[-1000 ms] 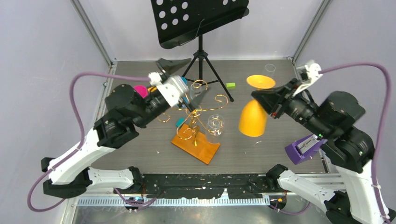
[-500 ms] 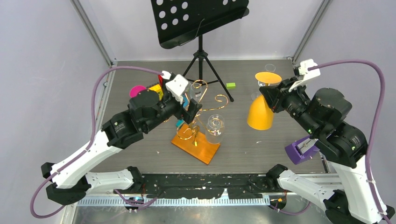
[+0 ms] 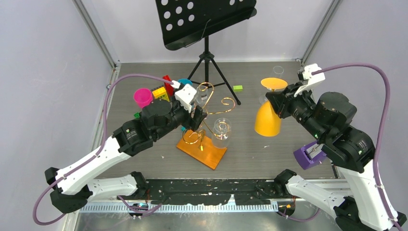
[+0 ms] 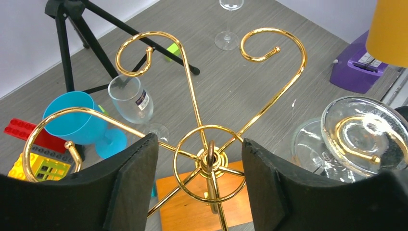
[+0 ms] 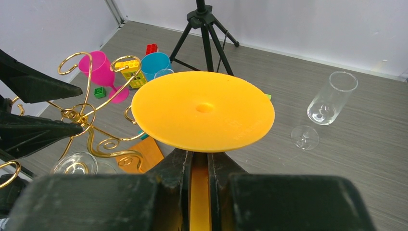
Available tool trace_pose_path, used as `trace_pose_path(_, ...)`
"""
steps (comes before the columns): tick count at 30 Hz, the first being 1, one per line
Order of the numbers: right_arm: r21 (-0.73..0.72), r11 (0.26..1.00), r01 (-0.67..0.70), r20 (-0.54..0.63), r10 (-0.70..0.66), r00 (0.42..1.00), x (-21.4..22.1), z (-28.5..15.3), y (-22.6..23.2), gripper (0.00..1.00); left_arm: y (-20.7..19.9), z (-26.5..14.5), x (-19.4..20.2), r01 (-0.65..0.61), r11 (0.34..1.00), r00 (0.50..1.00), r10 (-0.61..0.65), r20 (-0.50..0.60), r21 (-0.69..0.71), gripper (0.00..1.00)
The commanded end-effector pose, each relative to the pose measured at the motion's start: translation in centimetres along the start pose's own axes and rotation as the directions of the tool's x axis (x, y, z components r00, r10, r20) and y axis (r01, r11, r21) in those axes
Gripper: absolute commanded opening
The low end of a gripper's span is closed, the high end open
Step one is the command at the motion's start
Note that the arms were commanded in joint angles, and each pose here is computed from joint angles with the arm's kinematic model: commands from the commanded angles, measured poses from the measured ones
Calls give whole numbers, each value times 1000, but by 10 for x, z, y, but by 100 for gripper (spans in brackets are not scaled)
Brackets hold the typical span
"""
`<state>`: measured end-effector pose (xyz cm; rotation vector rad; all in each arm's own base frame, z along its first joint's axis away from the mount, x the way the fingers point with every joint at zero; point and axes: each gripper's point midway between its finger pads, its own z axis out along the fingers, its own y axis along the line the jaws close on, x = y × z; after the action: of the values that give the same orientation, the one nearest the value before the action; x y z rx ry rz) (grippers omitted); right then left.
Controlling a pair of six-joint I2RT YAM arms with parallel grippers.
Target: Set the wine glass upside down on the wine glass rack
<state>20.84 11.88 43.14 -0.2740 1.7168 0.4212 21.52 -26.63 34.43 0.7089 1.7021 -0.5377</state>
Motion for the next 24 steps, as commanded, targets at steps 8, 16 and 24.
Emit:
trace_pose_path(8,-9,1000,14,49,-13,999,-7,4,1,5,11,-5,-22,76,997,988,-75,131,0,38)
trace_pose_path(16,-121,991,58,76,-49,996,-1,4,19,5,18,0,-30,99,994,983,-91,160,-42,0)
trace_pose_path(24,-423,890,169,218,-81,973,-2,-29,68,5,38,12,-45,169,970,977,-141,157,-177,0)
